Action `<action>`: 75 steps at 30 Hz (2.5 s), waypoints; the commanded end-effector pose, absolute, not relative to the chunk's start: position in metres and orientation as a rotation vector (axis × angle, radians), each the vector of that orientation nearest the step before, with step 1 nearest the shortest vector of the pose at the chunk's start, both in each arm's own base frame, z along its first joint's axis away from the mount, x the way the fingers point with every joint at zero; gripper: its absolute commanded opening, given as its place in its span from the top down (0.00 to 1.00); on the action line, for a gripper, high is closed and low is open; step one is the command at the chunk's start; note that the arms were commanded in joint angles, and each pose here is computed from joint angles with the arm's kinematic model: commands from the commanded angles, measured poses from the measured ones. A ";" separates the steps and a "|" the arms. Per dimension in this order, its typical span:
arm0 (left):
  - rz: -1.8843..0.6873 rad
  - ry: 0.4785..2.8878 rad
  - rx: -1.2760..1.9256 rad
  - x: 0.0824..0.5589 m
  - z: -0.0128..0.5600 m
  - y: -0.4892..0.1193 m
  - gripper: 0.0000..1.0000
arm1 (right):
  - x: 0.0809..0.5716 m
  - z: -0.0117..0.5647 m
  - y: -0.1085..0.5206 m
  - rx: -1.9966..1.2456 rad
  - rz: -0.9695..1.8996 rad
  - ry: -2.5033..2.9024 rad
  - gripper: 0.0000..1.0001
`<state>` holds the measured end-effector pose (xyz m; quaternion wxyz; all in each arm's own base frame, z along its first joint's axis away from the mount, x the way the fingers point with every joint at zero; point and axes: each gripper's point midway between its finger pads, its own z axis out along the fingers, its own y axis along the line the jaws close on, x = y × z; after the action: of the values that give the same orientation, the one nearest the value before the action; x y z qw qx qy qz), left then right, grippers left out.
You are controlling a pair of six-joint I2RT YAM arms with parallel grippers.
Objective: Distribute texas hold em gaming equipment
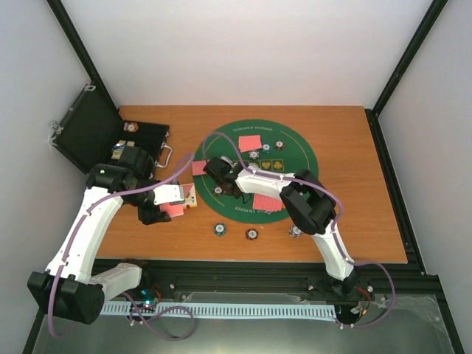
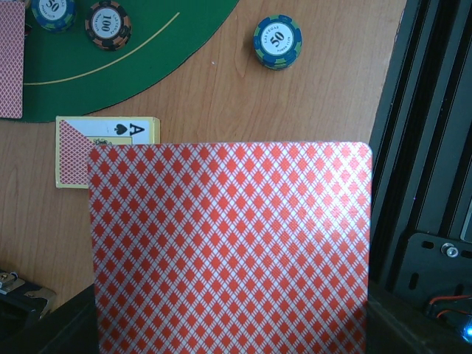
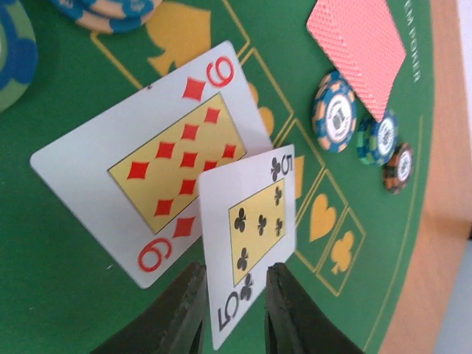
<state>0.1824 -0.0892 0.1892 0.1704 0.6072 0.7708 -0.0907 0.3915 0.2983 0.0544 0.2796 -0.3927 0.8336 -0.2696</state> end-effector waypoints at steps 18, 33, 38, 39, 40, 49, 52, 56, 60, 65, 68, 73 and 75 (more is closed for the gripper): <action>-0.271 2.150 1.715 0.182 0.203 -0.094 0.97 | 0.288 0.203 0.382 -0.369 1.156 2.453 0.16; -0.304 2.135 1.706 0.183 0.206 -0.099 0.97 | 0.205 0.212 0.446 -0.350 1.821 2.420 0.15; -0.298 2.141 1.712 0.184 0.203 -0.098 0.97 | 0.194 0.214 0.458 -0.369 1.911 2.387 0.17; -0.297 2.143 1.711 0.184 0.203 -0.098 0.97 | 0.191 0.216 0.460 -0.376 1.923 2.379 0.18; -0.296 2.141 1.713 0.185 0.203 -0.098 0.97 | 0.190 0.218 0.462 -0.380 1.936 2.368 0.18; -0.302 2.142 1.709 0.185 0.205 -0.099 0.97 | 0.178 0.217 0.481 -0.403 2.012 2.356 0.21; -0.299 2.139 1.709 0.185 0.206 -0.099 0.97 | 0.174 0.214 0.490 -0.422 2.040 2.357 0.24; -0.303 2.143 1.712 0.185 0.206 -0.098 0.97 | 0.171 0.216 0.499 -0.449 2.073 2.339 0.27; -0.307 2.143 1.714 0.186 0.206 -0.099 0.97 | 0.171 0.216 0.507 -0.456 2.115 2.321 0.27; -0.302 2.148 1.720 0.185 0.204 -0.098 0.97 | 0.171 0.209 0.511 -0.443 2.155 2.323 0.27; -0.300 2.152 1.724 0.183 0.202 -0.097 0.97 | 0.171 0.210 0.514 -0.449 2.169 2.313 0.27; -0.298 2.149 1.723 0.183 0.202 -0.097 0.97 | 0.174 0.196 0.516 -0.440 2.158 2.351 0.27; -0.294 2.147 1.722 0.183 0.203 -0.097 0.97 | 0.176 0.185 0.514 -0.424 2.143 2.383 0.29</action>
<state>0.1841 -0.0938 0.1936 0.1732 0.6070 0.7687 -0.1034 0.1773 0.5096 0.1888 -0.0397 -0.1237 0.7420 0.6577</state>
